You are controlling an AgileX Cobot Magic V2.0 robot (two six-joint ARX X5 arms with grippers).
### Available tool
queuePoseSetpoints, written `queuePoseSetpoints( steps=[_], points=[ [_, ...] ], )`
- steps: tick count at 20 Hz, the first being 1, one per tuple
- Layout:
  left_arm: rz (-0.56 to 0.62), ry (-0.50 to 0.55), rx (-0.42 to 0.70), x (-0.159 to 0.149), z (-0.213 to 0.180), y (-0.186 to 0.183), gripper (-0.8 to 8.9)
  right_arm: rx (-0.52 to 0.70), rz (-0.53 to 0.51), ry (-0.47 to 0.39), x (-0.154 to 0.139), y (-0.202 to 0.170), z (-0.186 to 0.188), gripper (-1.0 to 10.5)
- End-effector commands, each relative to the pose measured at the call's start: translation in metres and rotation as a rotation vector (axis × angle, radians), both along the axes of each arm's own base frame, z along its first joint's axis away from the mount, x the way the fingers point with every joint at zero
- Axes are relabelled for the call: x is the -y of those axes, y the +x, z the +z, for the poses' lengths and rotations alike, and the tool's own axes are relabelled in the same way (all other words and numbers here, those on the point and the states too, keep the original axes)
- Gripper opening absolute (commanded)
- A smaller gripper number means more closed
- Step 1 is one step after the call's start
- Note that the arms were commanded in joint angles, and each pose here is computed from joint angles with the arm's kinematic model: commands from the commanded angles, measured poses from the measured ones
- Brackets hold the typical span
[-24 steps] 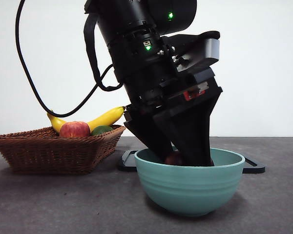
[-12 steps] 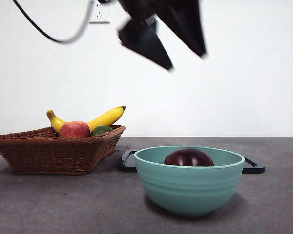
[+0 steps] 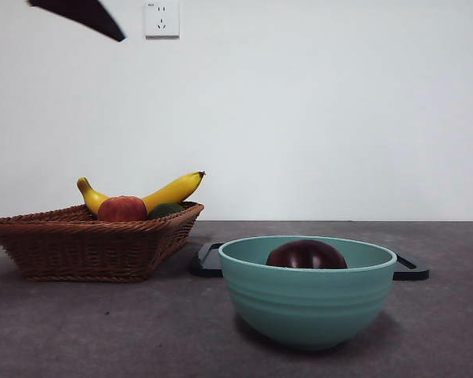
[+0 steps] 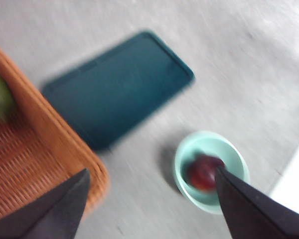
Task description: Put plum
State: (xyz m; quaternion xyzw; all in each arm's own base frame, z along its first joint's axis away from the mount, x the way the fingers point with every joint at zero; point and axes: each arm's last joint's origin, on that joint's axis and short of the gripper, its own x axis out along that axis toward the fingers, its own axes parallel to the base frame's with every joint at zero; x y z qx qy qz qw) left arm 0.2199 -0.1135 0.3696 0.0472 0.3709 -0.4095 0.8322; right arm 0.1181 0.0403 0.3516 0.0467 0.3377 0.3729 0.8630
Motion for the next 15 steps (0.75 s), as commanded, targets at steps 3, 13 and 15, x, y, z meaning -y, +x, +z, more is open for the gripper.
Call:
queuePoseSetpoints(
  steps=[3,13,15],
  points=[
    [-0.052,-0.042,-0.084,-0.01,-0.021,-0.02,4.02,0.038,0.007,-0.007,-0.001,0.002,0.005,3.9],
    [-0.125,-0.031,-0.28,-0.023,-0.062,-0.057,4.02,-0.035,-0.025,-0.045,-0.001,0.004,-0.001,3.9],
    [-0.126,-0.032,-0.28,-0.023,-0.062,-0.057,4.02,-0.079,-0.016,-0.056,-0.002,0.005,-0.005,3.8]
  ],
)
